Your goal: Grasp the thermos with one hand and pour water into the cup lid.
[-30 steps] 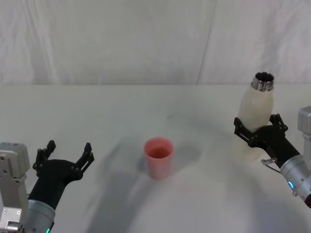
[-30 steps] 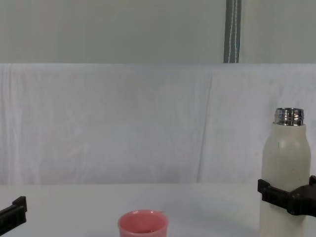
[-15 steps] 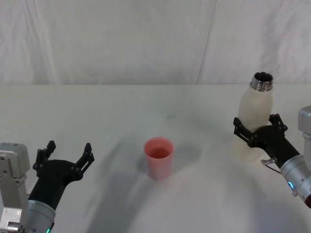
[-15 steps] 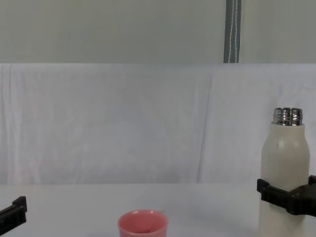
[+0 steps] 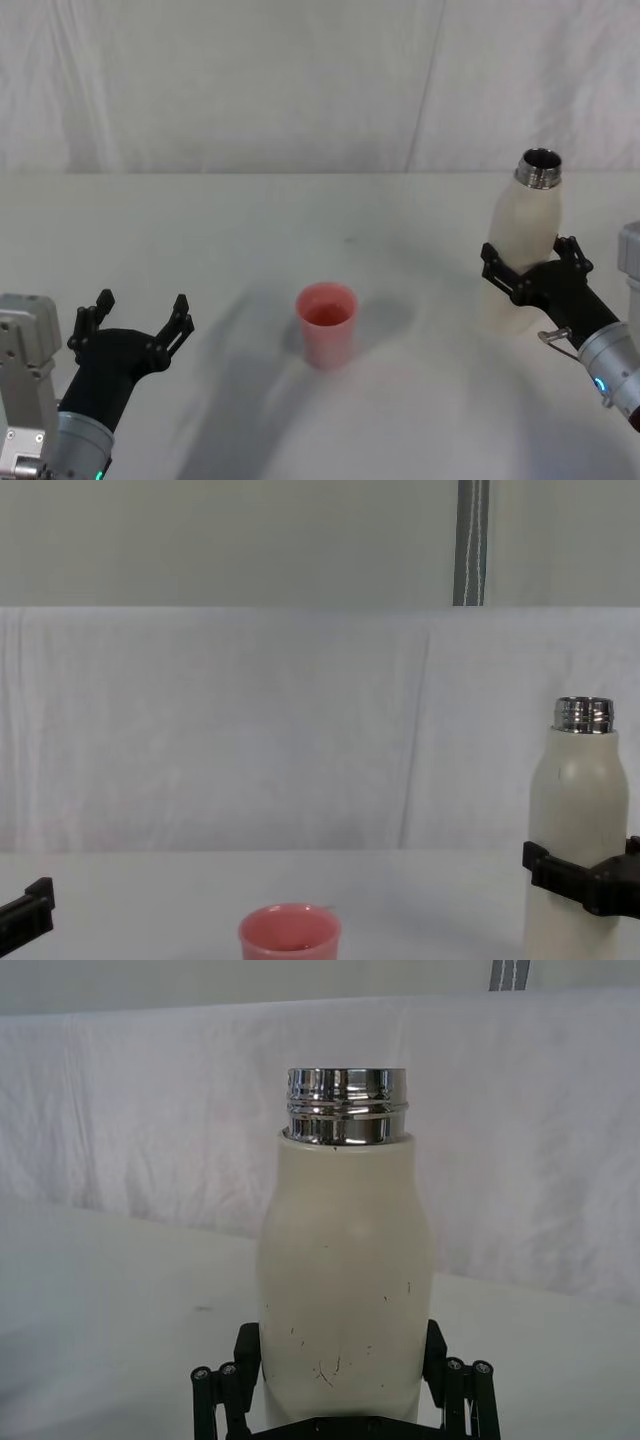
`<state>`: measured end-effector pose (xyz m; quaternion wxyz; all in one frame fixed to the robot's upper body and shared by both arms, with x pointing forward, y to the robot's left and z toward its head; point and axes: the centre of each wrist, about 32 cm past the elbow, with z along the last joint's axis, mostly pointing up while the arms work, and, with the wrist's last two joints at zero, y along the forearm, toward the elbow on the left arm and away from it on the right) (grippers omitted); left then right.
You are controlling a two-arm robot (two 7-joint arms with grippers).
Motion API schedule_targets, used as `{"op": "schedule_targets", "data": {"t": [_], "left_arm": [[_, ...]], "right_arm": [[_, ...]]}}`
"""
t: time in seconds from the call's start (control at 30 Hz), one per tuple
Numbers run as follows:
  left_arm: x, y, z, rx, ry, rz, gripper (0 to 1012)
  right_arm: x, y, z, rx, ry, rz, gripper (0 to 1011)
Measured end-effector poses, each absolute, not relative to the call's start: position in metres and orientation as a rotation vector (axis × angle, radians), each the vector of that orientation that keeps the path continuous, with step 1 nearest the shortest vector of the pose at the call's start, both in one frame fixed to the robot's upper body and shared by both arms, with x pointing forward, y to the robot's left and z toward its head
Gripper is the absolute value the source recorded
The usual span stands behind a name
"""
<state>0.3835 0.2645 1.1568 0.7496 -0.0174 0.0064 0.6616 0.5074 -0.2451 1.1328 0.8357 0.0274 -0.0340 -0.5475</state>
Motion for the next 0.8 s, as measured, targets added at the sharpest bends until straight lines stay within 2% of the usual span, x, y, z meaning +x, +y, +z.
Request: {"op": "schedule_targets", "data": {"t": [0.8], "left_arm": [[0.3835, 0.2645, 1.1568, -0.038, 0.014, 1.446, 1001]], "right_arm": [[0.4994, -0.2494, 1.1384, 0.044, -0.081, -1.168, 1000]]}}
